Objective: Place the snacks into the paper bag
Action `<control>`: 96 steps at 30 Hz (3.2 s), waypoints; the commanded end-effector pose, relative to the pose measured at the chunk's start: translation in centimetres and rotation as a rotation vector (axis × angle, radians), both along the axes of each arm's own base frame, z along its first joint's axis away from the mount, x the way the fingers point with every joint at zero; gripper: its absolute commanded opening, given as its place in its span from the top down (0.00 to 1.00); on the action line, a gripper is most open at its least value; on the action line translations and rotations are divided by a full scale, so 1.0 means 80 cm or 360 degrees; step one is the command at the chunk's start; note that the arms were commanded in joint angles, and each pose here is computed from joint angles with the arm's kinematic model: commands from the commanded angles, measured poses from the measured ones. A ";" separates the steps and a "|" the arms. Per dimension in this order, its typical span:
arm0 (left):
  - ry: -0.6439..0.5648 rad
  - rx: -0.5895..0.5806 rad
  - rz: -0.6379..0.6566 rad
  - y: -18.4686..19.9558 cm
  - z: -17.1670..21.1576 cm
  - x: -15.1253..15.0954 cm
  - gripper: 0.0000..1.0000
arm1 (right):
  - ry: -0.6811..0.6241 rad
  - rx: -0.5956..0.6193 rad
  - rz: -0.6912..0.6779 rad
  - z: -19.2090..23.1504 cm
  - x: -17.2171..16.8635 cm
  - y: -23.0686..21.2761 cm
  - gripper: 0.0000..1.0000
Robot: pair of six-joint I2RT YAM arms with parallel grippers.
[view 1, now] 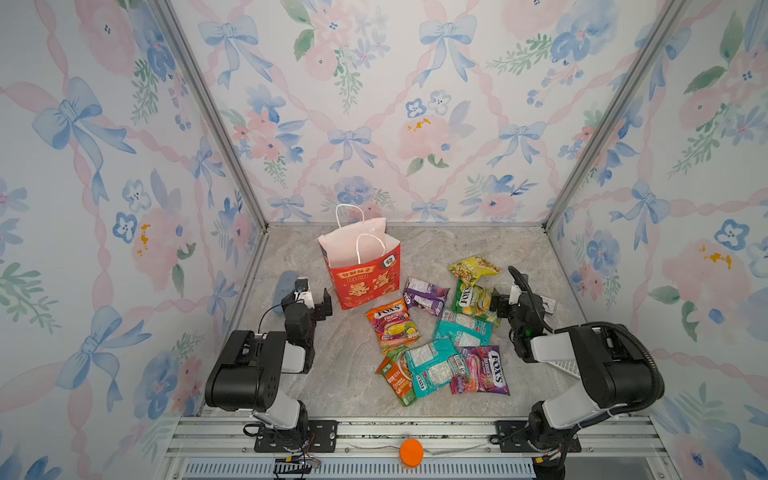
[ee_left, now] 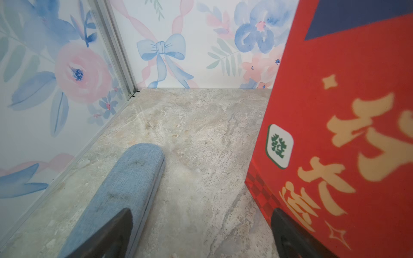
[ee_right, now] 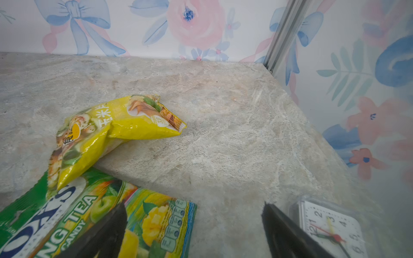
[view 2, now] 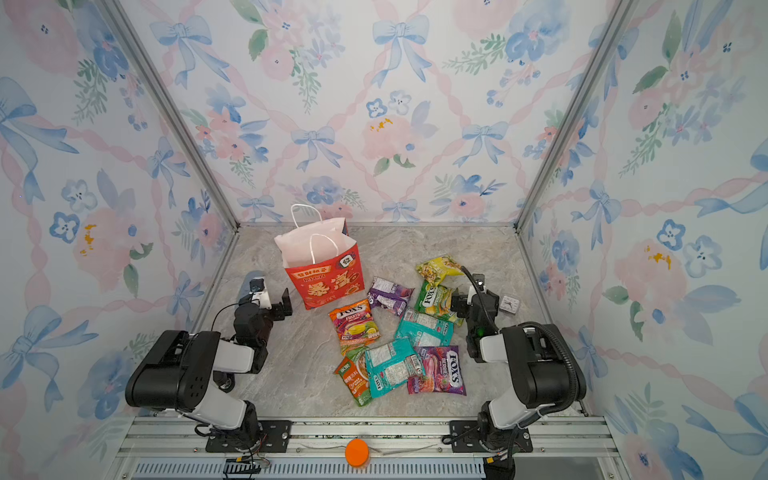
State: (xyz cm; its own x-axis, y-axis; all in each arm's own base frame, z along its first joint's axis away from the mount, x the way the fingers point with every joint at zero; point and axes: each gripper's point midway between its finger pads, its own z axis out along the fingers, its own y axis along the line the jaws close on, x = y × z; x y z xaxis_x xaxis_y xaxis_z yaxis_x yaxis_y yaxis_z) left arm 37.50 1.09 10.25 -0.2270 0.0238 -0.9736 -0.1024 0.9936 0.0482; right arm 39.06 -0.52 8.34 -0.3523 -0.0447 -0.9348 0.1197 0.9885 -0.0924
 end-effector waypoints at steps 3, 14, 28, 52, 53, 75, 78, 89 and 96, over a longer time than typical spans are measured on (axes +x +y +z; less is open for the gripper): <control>0.0002 0.0016 -0.0023 -0.003 0.002 0.004 0.02 | -0.0064 0.0036 -0.0005 0.018 0.008 -0.003 0.04; 0.0003 0.0012 -0.0021 -0.003 0.002 0.005 0.02 | -0.0062 0.0039 -0.0004 0.018 0.008 -0.003 0.03; 0.0002 0.0016 -0.0022 -0.004 0.002 0.003 0.02 | -0.0065 0.0039 -0.0004 0.018 0.008 -0.003 0.03; -0.0006 0.0001 0.0004 -0.005 0.034 -0.006 0.02 | 0.0012 0.0008 0.0084 0.071 0.008 0.014 0.04; 0.0048 -0.0031 0.0019 -0.004 0.036 -0.007 0.02 | 0.0040 0.0020 0.0044 0.089 0.010 0.014 0.03; 0.0063 -0.0340 -0.0011 -0.002 0.286 -0.030 0.20 | 0.0352 0.0627 0.0127 0.197 -0.019 0.070 0.03; 0.0138 -0.0327 -0.0163 -0.022 0.310 -0.012 0.27 | 0.0436 0.0638 0.0130 0.192 -0.027 0.076 0.03; 0.0412 -0.0088 -0.0455 -0.048 0.330 0.044 0.66 | 0.0576 0.0608 0.0253 0.192 -0.029 0.109 0.03; 0.0529 -0.0093 -0.0578 -0.062 0.319 0.082 0.57 | 0.0629 0.0580 0.0329 0.193 -0.028 0.131 0.03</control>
State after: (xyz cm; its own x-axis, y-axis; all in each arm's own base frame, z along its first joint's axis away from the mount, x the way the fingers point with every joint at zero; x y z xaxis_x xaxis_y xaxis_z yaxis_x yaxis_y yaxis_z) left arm 44.21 -3.14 36.58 -0.4744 0.0660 -0.8778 0.2013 0.9789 -0.0351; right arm 37.21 9.01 23.35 -0.6734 0.1831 -0.7162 -0.0215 0.9636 0.2666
